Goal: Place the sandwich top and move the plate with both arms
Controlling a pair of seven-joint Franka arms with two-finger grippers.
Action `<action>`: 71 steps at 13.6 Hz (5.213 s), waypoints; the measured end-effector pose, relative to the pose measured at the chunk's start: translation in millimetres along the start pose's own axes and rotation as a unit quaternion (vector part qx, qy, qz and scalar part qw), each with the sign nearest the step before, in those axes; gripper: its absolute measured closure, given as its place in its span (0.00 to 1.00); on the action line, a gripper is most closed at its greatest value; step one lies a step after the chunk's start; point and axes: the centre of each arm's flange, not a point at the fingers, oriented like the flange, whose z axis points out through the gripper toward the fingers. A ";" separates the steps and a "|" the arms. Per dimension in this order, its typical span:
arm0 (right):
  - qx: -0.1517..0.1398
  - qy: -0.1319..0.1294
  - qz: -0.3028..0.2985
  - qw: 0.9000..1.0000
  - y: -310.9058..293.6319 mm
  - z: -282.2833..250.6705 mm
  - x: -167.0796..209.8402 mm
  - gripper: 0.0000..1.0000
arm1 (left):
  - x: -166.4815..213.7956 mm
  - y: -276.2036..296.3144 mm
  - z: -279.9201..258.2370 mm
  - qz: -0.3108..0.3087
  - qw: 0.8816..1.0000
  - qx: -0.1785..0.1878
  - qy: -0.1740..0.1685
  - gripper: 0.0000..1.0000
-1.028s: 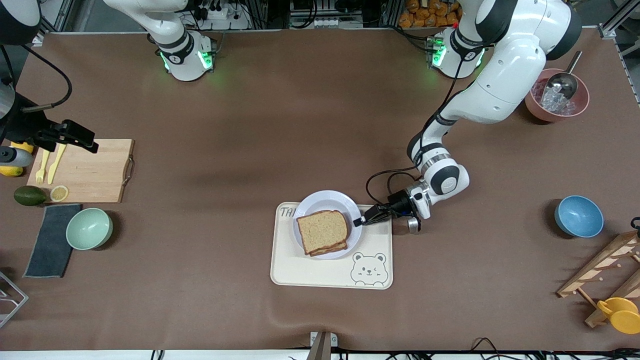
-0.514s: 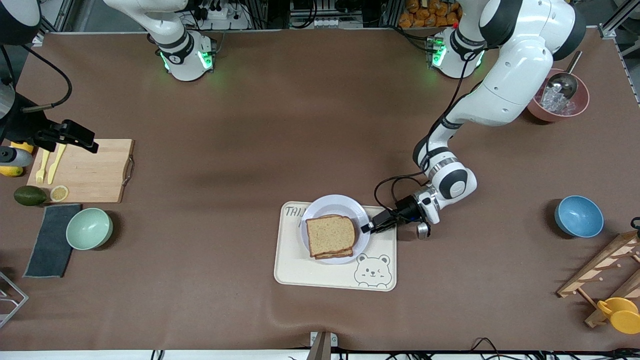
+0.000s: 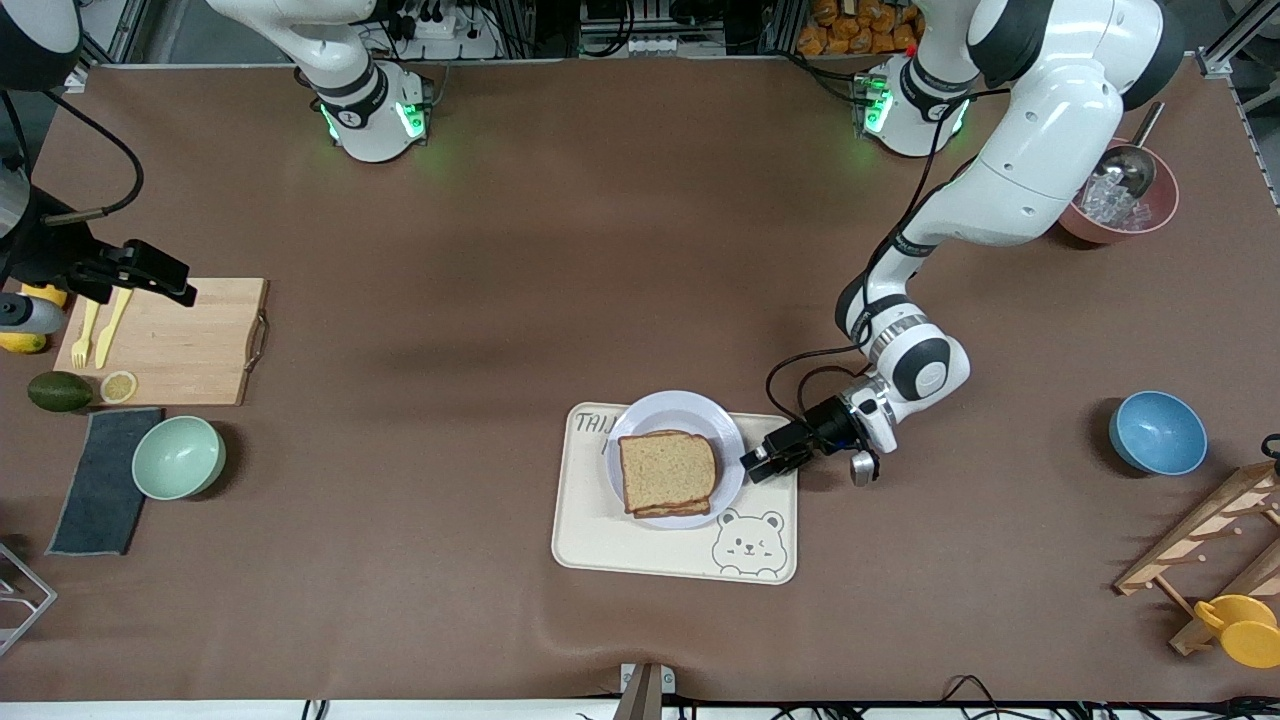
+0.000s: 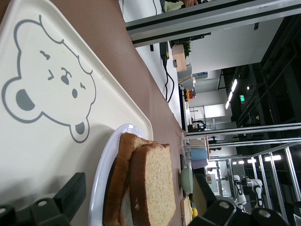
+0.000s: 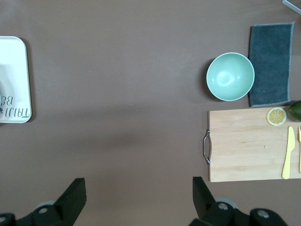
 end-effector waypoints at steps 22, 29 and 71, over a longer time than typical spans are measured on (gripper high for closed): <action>-0.001 0.000 0.005 1.000 5.6 -0.2 0.5 0.00 | 10.9 112.7 -40.6 0.056 0.968 0.232 0.078 0.00; -0.004 0.000 0.005 1.000 6.6 -0.1 0.5 0.00 | 34.7 103.9 -84.8 0.117 0.953 0.272 0.064 0.00; -0.006 -0.016 0.016 1.000 16.6 5.5 -0.1 0.00 | 102.5 407.0 -239.2 0.128 0.783 0.579 -0.189 0.00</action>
